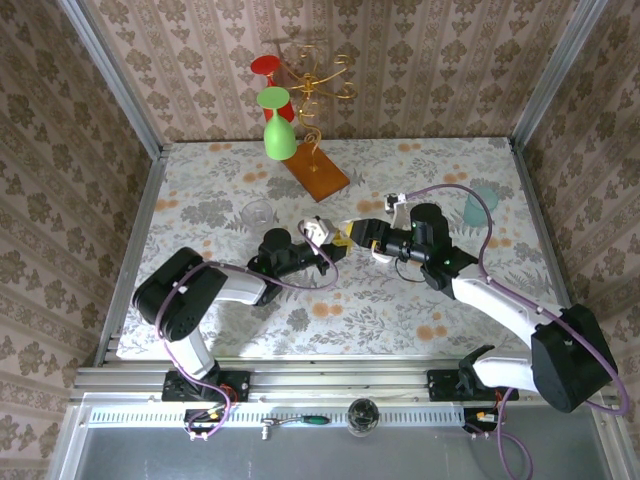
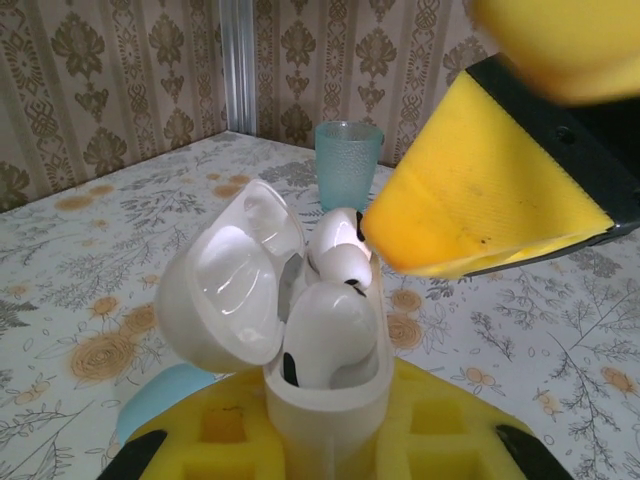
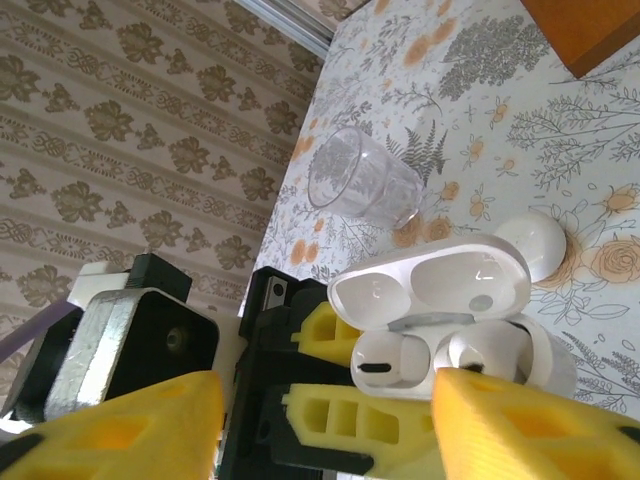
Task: Insert the wireless bluetooth earbuds into the charging case
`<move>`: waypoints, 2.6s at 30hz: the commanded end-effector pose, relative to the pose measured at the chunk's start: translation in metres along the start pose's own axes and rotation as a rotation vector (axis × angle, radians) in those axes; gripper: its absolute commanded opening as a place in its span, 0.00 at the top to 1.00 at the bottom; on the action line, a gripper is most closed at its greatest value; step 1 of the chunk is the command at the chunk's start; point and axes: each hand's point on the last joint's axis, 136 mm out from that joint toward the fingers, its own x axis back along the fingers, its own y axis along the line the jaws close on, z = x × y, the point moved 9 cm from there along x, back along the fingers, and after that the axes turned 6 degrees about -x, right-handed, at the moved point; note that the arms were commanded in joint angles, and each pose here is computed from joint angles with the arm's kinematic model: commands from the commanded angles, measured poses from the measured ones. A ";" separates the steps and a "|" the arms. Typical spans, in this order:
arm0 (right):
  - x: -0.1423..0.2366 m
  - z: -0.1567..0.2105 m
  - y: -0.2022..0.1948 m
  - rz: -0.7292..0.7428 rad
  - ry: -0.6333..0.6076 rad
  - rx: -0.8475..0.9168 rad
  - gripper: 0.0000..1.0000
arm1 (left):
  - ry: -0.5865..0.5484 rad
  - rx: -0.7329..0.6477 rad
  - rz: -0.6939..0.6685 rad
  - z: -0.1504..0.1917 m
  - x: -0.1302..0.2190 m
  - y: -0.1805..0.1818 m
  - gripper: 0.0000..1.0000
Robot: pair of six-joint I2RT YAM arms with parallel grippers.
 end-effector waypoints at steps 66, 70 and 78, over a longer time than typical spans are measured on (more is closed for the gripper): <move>0.048 0.047 0.034 -0.141 0.428 1.160 0.52 | 0.048 -0.099 0.572 -0.060 0.054 -0.045 1.00; 0.040 0.049 0.036 -0.176 0.430 1.177 0.54 | 0.048 -0.093 0.580 -0.061 0.053 -0.046 1.00; 0.029 0.051 0.033 -0.206 0.446 1.174 0.74 | 0.065 -0.083 0.571 -0.058 0.051 -0.046 1.00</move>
